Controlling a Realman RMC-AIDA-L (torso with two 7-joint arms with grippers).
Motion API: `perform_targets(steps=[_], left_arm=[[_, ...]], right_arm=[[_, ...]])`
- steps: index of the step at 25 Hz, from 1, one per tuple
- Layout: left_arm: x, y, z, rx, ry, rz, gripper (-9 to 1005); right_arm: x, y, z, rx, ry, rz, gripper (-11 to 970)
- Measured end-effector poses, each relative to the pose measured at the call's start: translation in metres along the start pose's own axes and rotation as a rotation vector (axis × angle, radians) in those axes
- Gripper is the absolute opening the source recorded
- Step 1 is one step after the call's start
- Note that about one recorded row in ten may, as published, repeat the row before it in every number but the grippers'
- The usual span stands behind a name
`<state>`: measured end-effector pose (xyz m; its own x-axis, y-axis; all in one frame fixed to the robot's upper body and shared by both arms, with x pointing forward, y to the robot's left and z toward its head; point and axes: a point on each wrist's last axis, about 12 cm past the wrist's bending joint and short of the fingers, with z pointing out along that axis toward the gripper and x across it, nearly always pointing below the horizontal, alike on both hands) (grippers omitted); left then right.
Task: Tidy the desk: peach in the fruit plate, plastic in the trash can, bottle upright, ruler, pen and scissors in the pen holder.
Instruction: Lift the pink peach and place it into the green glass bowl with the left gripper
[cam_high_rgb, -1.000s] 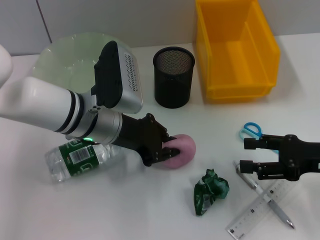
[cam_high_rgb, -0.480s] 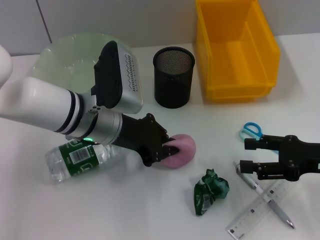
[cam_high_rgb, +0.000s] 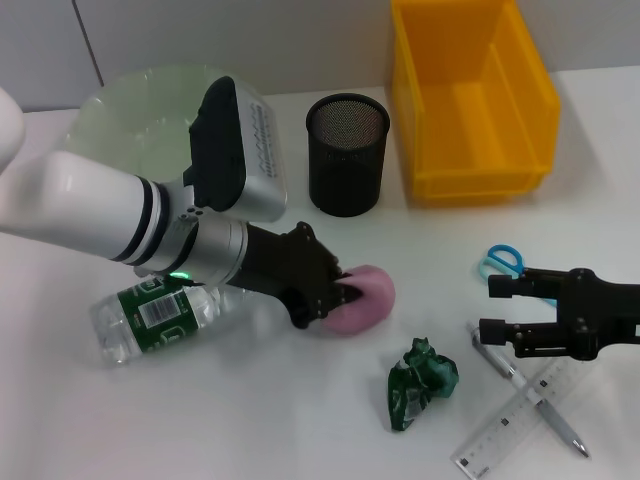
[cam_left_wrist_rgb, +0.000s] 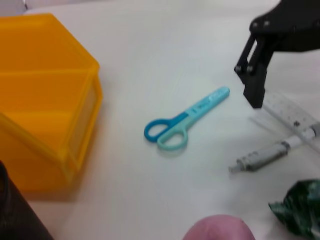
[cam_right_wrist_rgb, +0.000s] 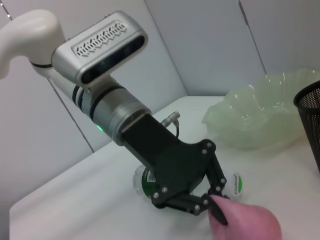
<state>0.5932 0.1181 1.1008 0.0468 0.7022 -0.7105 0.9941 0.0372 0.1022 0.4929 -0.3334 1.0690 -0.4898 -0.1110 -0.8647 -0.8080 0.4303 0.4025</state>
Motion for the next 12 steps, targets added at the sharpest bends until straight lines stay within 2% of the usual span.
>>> perform_targets(steps=[4,12], left_arm=[[-0.007,0.002,-0.007,-0.006,-0.053,-0.021,48],[-0.013,0.014,-0.036,-0.057,-0.166,-0.092,56]], right_arm=[[0.0,0.0,0.0,0.001,0.0,0.0,827],[0.0,0.0,-0.001,0.003,0.001,0.0,827]])
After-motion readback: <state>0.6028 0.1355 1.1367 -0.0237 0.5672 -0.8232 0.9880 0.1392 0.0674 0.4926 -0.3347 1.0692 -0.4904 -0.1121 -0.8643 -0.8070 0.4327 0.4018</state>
